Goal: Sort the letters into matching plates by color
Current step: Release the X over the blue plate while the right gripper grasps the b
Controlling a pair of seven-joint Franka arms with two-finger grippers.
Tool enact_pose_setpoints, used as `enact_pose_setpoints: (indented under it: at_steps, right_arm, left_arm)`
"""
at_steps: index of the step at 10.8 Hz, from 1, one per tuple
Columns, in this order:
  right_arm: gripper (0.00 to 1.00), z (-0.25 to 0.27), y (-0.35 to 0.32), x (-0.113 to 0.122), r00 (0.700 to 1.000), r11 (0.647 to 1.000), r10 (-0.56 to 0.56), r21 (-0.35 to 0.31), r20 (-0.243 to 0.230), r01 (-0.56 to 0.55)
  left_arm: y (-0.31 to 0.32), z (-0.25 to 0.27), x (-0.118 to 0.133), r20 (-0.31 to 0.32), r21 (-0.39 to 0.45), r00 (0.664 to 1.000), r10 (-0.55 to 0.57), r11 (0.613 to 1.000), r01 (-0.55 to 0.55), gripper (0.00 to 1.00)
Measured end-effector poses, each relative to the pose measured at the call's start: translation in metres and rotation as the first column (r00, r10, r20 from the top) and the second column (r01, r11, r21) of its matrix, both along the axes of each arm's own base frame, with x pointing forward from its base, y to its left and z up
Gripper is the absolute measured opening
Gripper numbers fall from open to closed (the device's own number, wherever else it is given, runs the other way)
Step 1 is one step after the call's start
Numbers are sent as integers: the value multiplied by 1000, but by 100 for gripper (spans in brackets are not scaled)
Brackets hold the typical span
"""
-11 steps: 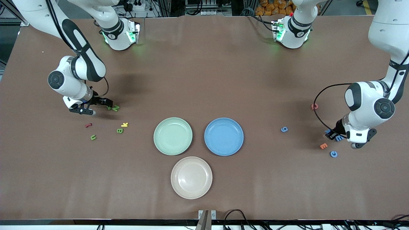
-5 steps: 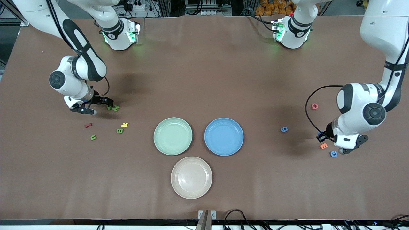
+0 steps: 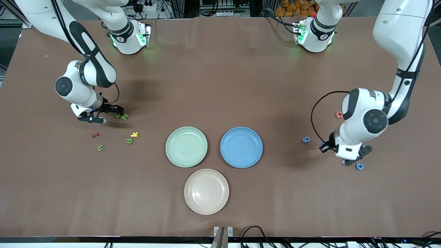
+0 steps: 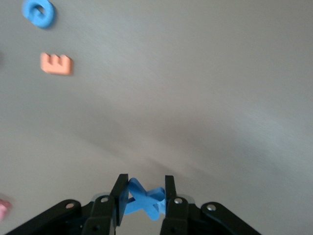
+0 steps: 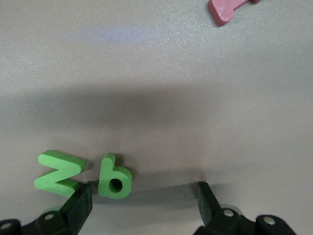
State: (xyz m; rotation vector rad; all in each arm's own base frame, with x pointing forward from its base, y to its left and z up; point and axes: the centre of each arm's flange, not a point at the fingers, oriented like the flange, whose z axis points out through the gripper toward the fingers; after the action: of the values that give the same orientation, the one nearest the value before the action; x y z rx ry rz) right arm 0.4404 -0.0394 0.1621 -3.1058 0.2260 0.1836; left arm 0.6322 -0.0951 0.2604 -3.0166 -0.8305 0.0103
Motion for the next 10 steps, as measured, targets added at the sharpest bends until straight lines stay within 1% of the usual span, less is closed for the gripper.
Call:
enact_pose_setpoints:
  at_steps: [1,2,5,7,10]
  right_arm:
    - [89,0,0,0,1000,1000,2,0,3,-2]
    - [74,2,0,1,1000,1000,3,-1,8,-3]
    - [60,4,0,2,1000,1000,7,-1,13,-7]
    - [59,5,0,2,1000,1000,8,-1,13,-8]
    - [62,5,1,3,1000,1000,11,-1,18,-11]
  left_arm:
    - [-24,3,-3,3,-6,1000,19,1000,-19,34]
    - [-50,4,-7,5,-9,999,40,999,-40,34]
    - [-121,5,-27,6,-12,997,74,997,-74,34]
    - [-164,4,-42,6,-15,997,78,997,-78,34]
    - [-216,5,-61,4,-29,996,91,995,-91,34]
